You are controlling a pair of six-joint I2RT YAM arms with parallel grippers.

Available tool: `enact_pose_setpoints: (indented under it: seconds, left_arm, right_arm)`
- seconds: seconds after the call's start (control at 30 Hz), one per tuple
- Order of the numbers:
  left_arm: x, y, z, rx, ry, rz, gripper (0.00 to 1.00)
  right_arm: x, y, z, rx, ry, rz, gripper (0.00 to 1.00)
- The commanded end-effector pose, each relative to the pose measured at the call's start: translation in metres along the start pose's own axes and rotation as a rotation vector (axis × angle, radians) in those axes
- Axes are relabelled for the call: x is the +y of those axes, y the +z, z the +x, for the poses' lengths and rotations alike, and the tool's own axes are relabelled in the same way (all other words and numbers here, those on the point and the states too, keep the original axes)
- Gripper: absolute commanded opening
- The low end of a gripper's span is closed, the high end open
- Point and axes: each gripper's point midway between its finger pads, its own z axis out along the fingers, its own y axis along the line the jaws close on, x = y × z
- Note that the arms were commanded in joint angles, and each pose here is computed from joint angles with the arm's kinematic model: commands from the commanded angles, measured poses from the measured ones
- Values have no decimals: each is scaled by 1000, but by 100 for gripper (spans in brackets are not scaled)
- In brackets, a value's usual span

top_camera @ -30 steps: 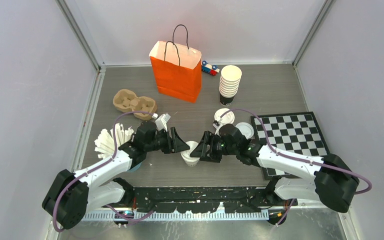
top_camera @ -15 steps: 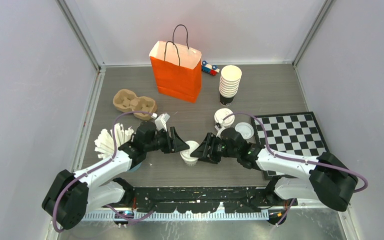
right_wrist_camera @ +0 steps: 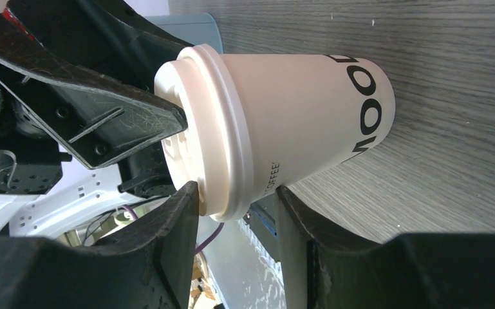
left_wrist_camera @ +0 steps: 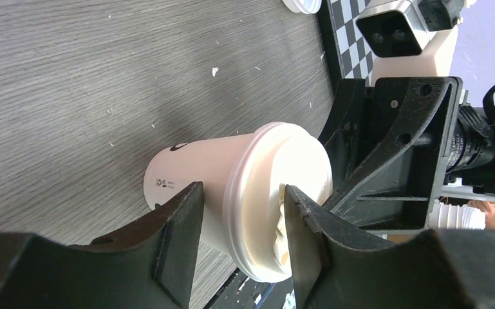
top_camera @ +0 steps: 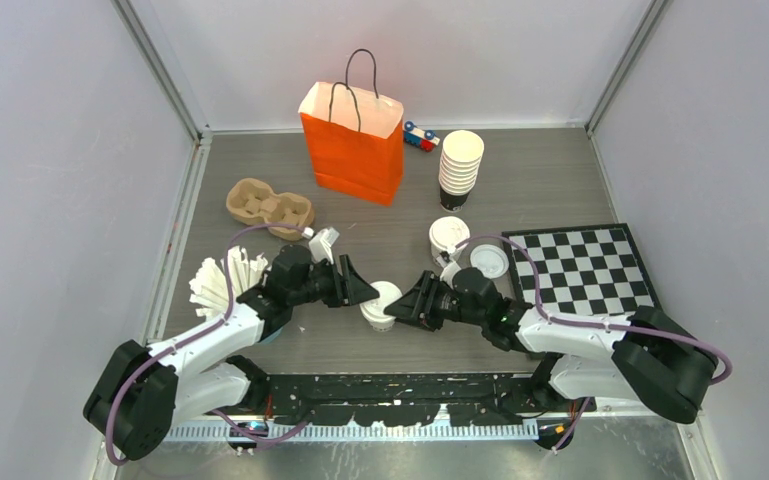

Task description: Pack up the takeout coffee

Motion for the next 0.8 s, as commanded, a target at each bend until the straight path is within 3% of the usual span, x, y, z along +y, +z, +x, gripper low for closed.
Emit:
enact_pose_setpoints:
  seconds: [0.0, 0.13, 0.27, 0.43, 0.5, 0.63, 0.77]
  left_arm:
    - [16, 1, 19, 41, -28, -39, 49]
    - [18, 1, 21, 44, -27, -39, 49]
    - [10, 1, 19, 58, 7, -7, 49]
    - [-5, 2, 14, 89, 80, 53, 48]
    - [-13, 3, 12, 103, 98, 85, 48]
    - [-32, 4, 3, 114, 122, 148, 50]
    - [-43, 3, -8, 101, 135, 155, 57]
  right_arm:
    - [-79, 0, 6, -34, 0, 234, 35]
    - [-76, 5, 7, -20, -11, 220, 35]
    - [-34, 2, -1, -9, -76, 145, 38]
    - [-3, -30, -24, -79, -196, 213, 56]
    - [1, -45, -35, -118, -224, 230, 58]
    - [17, -65, -49, -149, -278, 209, 56]
    - [36, -66, -49, -87, -357, 202, 51]
